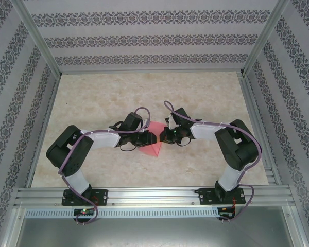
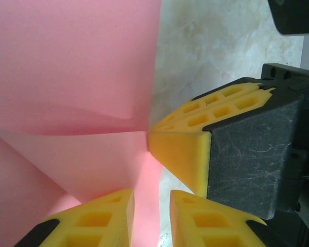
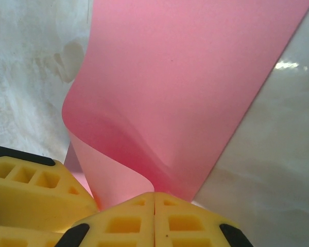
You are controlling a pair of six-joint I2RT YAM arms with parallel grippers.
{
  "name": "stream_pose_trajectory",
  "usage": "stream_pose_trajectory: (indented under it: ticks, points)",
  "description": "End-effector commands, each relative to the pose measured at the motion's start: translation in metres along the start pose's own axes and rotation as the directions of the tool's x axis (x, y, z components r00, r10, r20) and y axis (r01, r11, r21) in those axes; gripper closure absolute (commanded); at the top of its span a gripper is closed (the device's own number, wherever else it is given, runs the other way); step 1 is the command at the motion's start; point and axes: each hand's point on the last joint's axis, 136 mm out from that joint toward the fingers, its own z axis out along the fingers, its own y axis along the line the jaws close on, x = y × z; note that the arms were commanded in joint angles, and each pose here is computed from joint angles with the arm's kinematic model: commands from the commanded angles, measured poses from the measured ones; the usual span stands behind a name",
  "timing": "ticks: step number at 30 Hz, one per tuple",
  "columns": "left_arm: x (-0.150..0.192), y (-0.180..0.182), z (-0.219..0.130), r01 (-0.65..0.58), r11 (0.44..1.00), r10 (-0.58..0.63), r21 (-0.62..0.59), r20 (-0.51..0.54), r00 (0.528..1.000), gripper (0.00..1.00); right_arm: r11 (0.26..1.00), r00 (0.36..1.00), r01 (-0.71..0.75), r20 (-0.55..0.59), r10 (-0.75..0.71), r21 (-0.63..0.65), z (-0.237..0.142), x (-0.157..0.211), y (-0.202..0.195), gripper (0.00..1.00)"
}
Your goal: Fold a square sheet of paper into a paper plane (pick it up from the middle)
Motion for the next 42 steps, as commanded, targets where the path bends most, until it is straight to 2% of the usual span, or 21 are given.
stream_pose_trajectory:
  ticks: [1, 42]
  points:
    - [-0.003, -0.009, 0.000, -0.024, 0.999, 0.024, 0.031, 0.000, 1.000, 0.74, 1.000, 1.000, 0.011, -0.004, -0.011, 0.023, 0.006, 0.001, -0.006, 0.93]
    - [0.007, 0.020, 0.011, 0.013, 0.998, -0.016, -0.061, -0.044, 0.999, 0.76, 0.999, 1.000, 0.017, -0.006, -0.017, 0.037, 0.012, -0.005, -0.008, 0.92]
